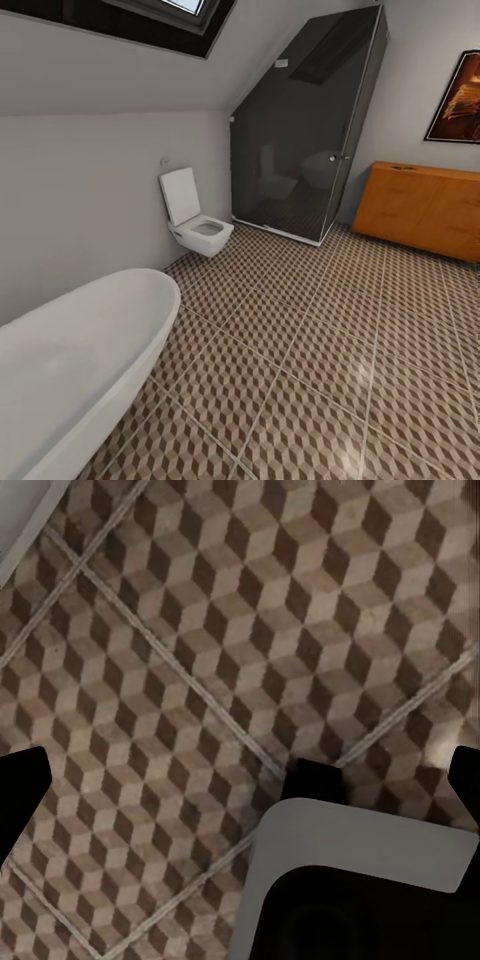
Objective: Take the four mousetraps from the cabinet in the bathroom and place them on the bathroom floor. Make sure all four end up on the same floor surface, and ensure that at least two of them are either under or directly next to the same bathroom sink.
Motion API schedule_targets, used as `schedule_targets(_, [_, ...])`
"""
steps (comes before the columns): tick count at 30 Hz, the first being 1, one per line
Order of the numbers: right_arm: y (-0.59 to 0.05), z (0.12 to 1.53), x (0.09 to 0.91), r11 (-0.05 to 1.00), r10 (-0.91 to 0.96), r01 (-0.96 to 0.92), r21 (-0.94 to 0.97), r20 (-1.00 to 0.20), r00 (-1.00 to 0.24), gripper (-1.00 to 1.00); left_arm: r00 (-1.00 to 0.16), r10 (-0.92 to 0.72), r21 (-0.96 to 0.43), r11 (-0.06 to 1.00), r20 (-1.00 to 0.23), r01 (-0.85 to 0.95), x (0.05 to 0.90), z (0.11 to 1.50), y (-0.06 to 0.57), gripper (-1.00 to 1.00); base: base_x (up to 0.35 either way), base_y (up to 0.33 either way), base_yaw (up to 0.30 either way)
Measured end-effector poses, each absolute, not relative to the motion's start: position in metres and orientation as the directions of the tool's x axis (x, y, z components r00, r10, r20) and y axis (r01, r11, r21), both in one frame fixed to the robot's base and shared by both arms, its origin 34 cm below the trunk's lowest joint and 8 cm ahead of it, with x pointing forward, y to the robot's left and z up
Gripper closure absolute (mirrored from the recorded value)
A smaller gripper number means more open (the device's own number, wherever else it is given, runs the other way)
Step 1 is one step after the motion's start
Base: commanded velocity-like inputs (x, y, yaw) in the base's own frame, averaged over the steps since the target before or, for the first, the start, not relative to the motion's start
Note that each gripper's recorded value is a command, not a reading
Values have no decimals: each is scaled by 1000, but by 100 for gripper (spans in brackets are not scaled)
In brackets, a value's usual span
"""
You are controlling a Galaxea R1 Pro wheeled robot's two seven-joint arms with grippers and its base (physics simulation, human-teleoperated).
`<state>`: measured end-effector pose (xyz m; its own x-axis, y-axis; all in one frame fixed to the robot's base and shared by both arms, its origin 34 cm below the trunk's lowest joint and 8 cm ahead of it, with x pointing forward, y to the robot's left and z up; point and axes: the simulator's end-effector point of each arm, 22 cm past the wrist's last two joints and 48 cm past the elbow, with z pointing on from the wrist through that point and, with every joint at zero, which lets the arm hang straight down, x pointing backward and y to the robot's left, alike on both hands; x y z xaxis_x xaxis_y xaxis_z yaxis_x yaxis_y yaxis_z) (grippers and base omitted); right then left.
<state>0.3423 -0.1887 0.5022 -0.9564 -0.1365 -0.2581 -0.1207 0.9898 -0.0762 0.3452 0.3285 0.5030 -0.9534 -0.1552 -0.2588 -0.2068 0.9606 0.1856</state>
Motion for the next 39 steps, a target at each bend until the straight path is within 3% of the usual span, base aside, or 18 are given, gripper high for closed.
schedule_targets(8, [-190,503,343,990,-134,-118,-77,-260,-956,-100,-952,-149,227,950,-269,-213,346,508,363,-100,0,0,-289])
schedule_targets(26, [-192,505,348,990,-134,-117,-80,-272,-953,-100,-949,-145,224,952,-281,-211,351,511,362,-100,7,0,-295])
schedule_targets(39, [-192,507,351,989,-139,-121,-83,-280,-950,-100,-948,-142,224,952,-286,-210,353,512,364,-100,260,0,-112])
